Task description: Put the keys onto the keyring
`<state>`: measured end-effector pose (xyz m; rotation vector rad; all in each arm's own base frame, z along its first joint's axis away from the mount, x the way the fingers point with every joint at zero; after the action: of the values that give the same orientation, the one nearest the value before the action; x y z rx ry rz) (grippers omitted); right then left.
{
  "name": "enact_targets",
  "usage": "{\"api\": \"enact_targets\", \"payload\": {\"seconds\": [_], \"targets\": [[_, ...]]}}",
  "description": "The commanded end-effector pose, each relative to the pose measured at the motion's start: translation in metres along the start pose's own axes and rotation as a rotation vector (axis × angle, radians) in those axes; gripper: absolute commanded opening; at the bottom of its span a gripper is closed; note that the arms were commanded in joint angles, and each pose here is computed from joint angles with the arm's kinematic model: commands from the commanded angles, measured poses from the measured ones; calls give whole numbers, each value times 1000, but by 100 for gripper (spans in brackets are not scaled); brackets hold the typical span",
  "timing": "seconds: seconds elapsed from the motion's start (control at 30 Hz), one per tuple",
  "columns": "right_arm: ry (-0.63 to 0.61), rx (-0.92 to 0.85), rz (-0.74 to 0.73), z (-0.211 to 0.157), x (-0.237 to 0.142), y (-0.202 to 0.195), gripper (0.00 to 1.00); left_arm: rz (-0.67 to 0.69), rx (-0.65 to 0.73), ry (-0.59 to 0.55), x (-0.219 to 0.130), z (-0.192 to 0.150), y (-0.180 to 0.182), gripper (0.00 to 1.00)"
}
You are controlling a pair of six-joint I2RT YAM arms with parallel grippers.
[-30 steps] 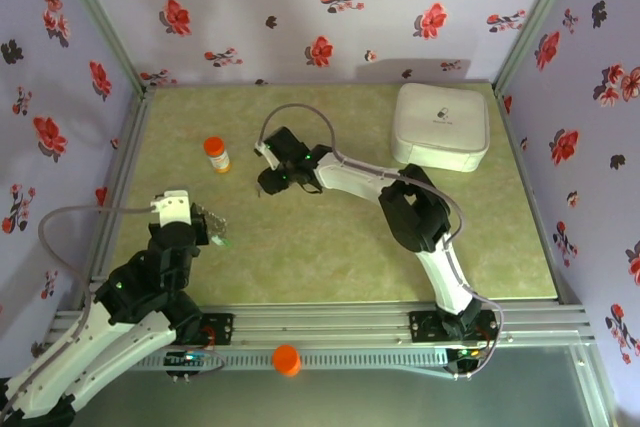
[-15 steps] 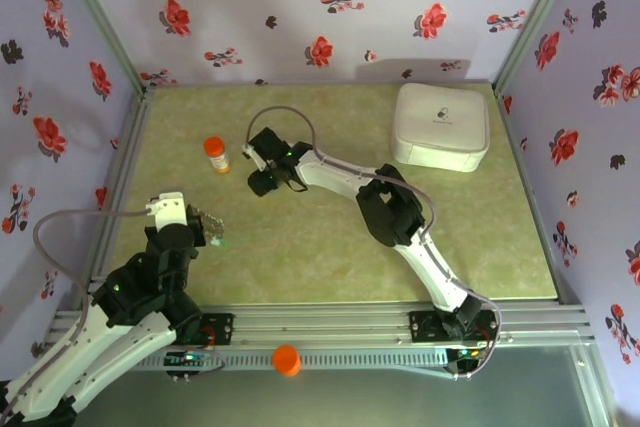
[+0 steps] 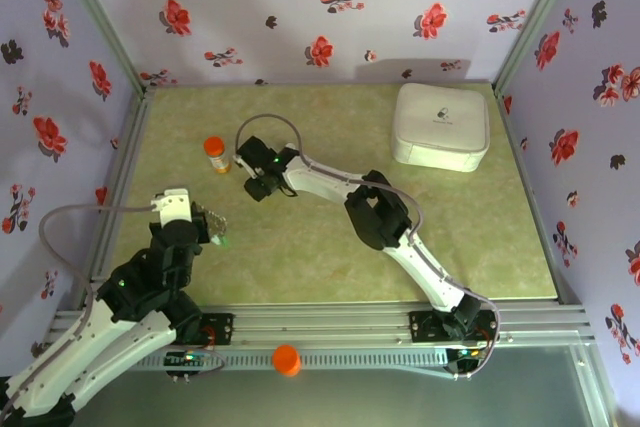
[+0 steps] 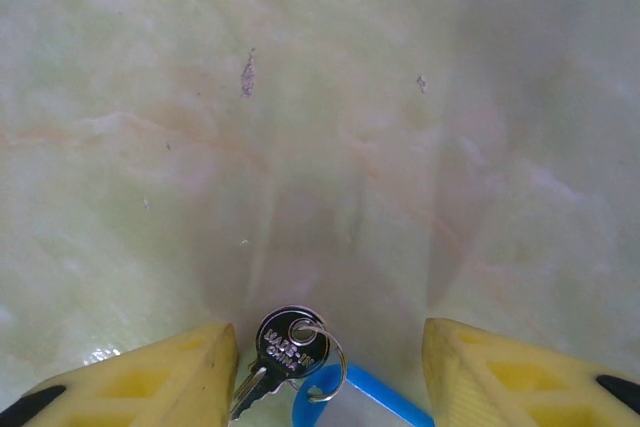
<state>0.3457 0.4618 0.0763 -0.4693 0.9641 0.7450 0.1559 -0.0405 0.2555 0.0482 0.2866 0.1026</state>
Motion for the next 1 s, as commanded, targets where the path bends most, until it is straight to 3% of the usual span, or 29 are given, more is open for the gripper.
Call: {"api": "enact_targets", "payload": {"seconds": [0.0, 0.23, 0.4, 0.57, 0.7, 0.77, 0.9, 0.97], "targets": [[103, -45, -64, -22, 0, -4, 47, -4, -25, -40, 2, 12, -5, 0], [140, -21, -42, -56, -29, -6, 26, -32, 9, -41, 7, 18, -16, 0], [186, 5, -52, -95, -51, -12, 22, -57, 20, -43, 11, 19, -23, 0], [227, 19, -63, -133, -74, -17, 10, -98, 45, -41, 16, 20, -35, 0], [227, 22, -61, -146, -89, -19, 4, -123, 66, -36, 21, 21, -45, 0], [211, 20, -60, -144, -95, -19, 7, -137, 72, -33, 23, 22, -49, 0], [129, 28, -25, -120, -100, -17, 34, -143, 74, -27, 26, 21, -52, 0], [86, 39, 24, -103, -97, -15, 39, -141, 69, -23, 25, 21, -51, 0]]}}
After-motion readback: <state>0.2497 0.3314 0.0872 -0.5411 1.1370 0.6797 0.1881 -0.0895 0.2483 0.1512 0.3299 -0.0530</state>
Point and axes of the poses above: each hand's point on the last joint's axis, 136 mm out from that joint toward the fingers, its own x axis out along the fingers, its own y axis along the line the jaws close on, z = x × y, the point moved 6 cm from there along -x, back along the fingers, and after that the axes turned 1 degree about x, right-handed, at the moved point
